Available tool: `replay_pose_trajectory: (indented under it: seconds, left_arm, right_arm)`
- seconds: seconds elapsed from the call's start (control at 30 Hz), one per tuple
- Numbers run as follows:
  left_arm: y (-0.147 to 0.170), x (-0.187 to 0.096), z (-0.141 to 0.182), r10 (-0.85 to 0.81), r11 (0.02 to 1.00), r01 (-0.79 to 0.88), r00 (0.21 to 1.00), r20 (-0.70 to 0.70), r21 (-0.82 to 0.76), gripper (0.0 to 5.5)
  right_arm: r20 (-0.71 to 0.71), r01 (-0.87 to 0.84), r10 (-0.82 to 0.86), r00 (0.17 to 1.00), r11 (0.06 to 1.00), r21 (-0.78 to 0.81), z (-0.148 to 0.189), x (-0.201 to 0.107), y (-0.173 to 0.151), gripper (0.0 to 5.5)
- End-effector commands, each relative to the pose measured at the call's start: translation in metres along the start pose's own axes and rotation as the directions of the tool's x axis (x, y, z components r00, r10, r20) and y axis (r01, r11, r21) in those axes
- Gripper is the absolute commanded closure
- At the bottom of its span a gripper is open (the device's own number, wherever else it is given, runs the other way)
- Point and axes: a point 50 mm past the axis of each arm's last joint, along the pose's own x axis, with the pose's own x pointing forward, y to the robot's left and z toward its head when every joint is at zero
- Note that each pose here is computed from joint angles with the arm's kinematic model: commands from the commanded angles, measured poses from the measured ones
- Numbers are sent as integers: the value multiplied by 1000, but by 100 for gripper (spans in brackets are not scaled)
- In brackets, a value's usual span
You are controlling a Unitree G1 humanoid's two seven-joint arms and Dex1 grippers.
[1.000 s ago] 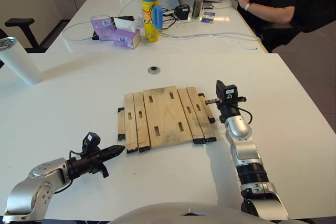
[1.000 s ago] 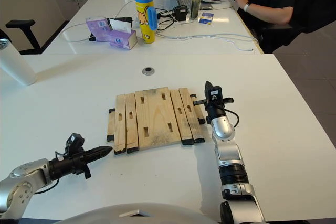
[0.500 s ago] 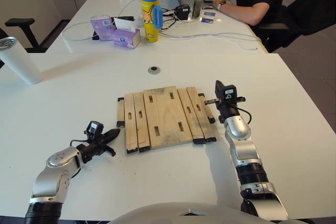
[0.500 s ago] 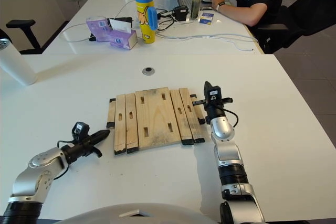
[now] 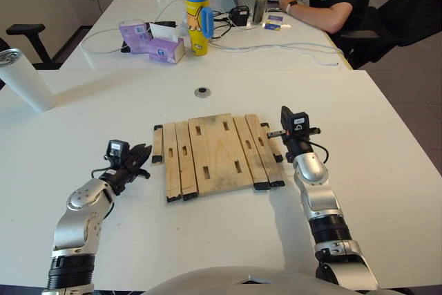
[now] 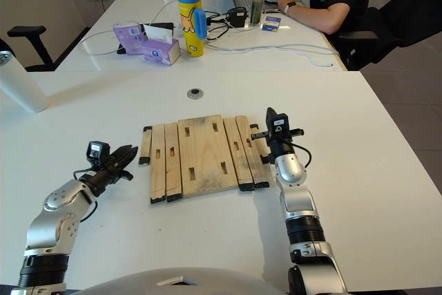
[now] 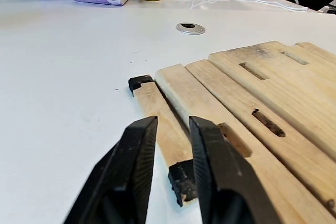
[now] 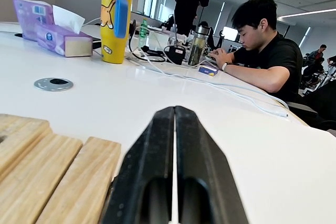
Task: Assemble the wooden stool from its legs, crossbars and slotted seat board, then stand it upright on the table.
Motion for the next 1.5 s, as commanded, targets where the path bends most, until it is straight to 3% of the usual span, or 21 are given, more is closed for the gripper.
replay_pose_trajectory:
  seconds: [0.03, 0.27, 0.9, 1.23, 1.33, 1.5]
  left_arm:
    - [-3, -2, -8, 17, 1000, -17, 999, -45, 6, 379]
    - [-11, -2, -16, 19, 1000, -19, 997, -80, -9, 272]
    - [-12, 6, -35, 114, 993, -112, 976, -185, 20, 272]
    - [-1, 7, -37, 200, 979, -202, 955, -220, 13, 410]
    - [8, 7, -33, 267, 963, -269, 943, -196, 17, 414]
    - [19, 10, 10, 336, 940, -339, 938, 90, 29, 414]
  right_arm:
    - [9, -4, 4, 1000, 1000, -3, 2, 0, 1, 550]
    - [8, -7, 7, 1000, 1000, -5, 2, 1, 2, 550]
    - [12, -10, 10, 1000, 1000, -4, 2, 0, 4, 550]
    - [27, -24, 25, 999, 999, -23, 4, 1, 6, 550]
    - [32, -28, 28, 999, 999, -22, 5, 1, 7, 550]
    - [90, -82, 80, 993, 996, 22, 19, 4, 15, 550]
